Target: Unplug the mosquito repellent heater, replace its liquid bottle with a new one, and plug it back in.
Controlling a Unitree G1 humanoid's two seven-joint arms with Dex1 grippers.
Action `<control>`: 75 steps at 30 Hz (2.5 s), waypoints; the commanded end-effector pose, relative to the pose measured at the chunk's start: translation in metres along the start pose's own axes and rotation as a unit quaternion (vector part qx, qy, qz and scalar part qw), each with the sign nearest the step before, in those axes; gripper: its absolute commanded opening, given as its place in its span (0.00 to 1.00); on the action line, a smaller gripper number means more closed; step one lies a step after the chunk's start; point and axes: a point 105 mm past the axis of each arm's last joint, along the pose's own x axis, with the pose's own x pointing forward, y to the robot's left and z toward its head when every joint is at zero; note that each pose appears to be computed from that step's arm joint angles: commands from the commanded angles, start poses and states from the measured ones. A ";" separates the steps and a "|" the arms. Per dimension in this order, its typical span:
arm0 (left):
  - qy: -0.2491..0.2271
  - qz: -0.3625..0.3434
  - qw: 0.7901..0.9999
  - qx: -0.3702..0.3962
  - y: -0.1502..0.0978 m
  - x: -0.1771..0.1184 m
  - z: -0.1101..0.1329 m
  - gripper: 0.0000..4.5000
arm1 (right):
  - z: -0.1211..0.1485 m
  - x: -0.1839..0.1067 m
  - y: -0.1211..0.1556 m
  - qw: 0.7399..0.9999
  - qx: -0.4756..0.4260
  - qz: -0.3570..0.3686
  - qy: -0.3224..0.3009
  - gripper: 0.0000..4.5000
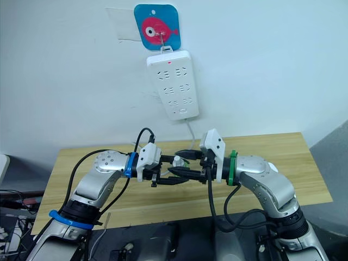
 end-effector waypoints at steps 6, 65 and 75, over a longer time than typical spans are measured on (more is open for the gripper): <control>-0.009 -0.011 1.000 0.019 -0.003 0.002 0.009 0.50 | 0.023 -0.006 0.010 0.998 -0.030 0.030 -0.040 0.08; 0.018 0.026 0.999 -0.016 -0.020 -0.018 -0.007 0.50 | -0.018 -0.036 -0.001 1.000 0.008 -0.022 -0.012 0.92; 0.014 0.019 1.000 -0.016 -0.021 -0.016 -0.004 0.50 | -0.019 -0.020 0.011 0.999 0.003 0.027 0.028 0.63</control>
